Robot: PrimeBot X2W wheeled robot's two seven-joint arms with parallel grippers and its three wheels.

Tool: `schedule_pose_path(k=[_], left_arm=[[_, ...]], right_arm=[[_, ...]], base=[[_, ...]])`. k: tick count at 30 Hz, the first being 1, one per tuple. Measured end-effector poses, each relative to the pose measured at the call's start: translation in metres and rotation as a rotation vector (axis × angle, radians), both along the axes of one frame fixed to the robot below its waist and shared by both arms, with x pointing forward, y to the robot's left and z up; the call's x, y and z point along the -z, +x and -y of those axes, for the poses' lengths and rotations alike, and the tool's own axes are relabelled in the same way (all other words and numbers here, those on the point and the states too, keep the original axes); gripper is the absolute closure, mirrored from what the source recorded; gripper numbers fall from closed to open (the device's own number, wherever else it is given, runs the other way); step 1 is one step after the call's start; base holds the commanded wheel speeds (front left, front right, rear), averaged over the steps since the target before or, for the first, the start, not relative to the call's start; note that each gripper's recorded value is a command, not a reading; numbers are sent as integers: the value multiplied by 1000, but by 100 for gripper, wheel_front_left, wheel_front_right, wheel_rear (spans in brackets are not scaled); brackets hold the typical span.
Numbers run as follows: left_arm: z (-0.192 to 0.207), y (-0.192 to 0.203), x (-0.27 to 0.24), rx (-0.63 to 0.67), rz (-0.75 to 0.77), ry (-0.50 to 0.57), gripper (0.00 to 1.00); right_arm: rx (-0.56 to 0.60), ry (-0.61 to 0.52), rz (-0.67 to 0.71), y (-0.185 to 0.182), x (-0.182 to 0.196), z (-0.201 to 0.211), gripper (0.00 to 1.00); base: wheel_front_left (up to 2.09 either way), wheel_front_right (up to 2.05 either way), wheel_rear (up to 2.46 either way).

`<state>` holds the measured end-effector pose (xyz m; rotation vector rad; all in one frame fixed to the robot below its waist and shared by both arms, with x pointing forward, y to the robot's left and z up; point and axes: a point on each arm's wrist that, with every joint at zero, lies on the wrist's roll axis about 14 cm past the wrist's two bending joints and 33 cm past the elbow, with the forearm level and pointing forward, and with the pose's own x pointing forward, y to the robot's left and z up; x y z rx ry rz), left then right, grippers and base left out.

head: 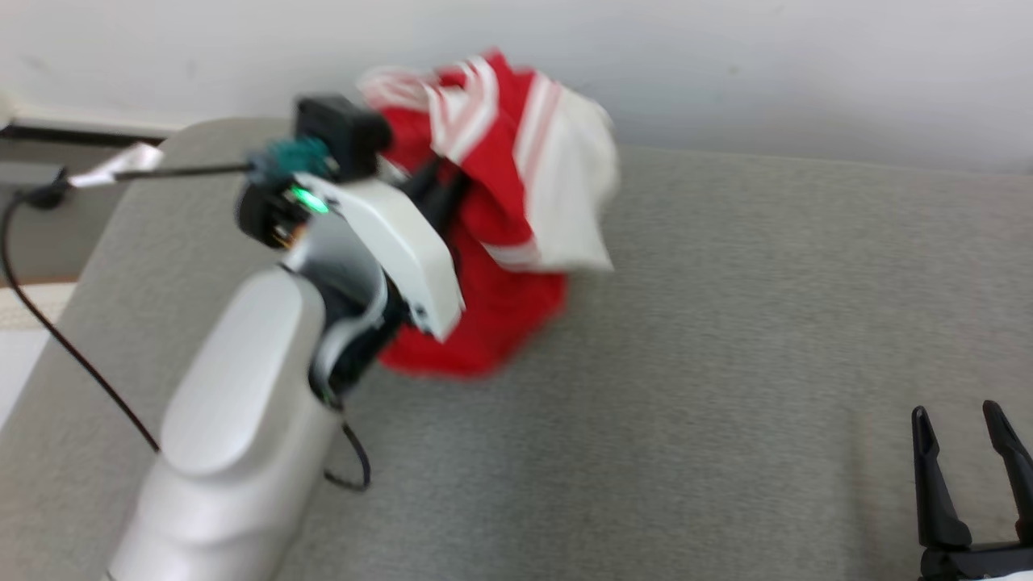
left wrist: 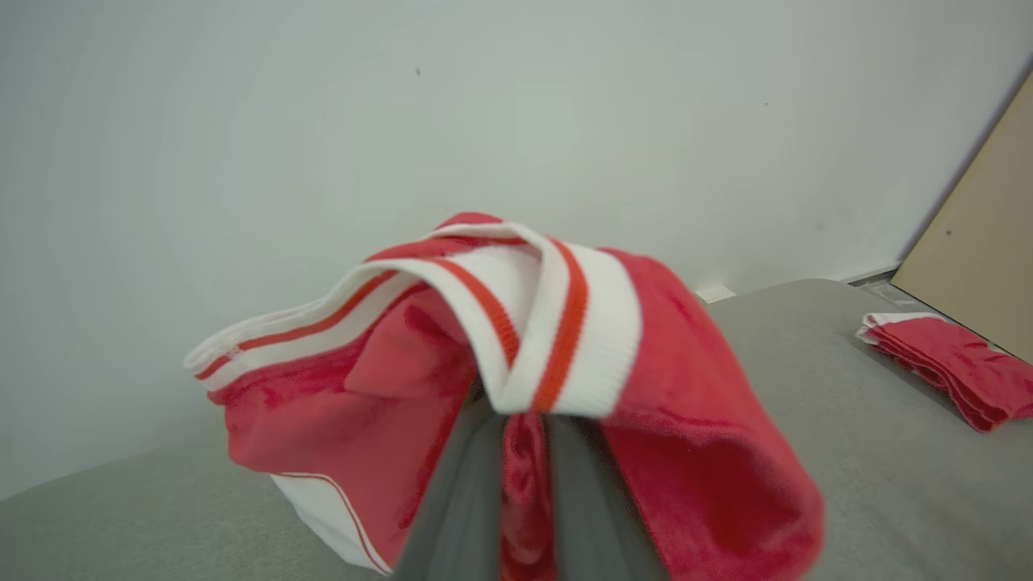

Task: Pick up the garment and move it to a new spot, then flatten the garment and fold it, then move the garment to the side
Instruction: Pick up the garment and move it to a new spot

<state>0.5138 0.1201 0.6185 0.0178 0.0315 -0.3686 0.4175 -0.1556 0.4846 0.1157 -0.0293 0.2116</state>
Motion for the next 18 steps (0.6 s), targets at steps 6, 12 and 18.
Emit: schedule_pose_path(k=[6,12,18], left_arm=[[73,-48,45,239,-174,-13,100],[105,-85,129,289,-373,-23,100],[88,-82,178,137,-315,76,0]], right_arm=[[112,17,-9,-26,-2,30,0],[175,37,-37,-40,6,43,0],[181,46,-63,-47,13,40,0]], base=[[0,0,0],[0,0,0],[0,0,0]])
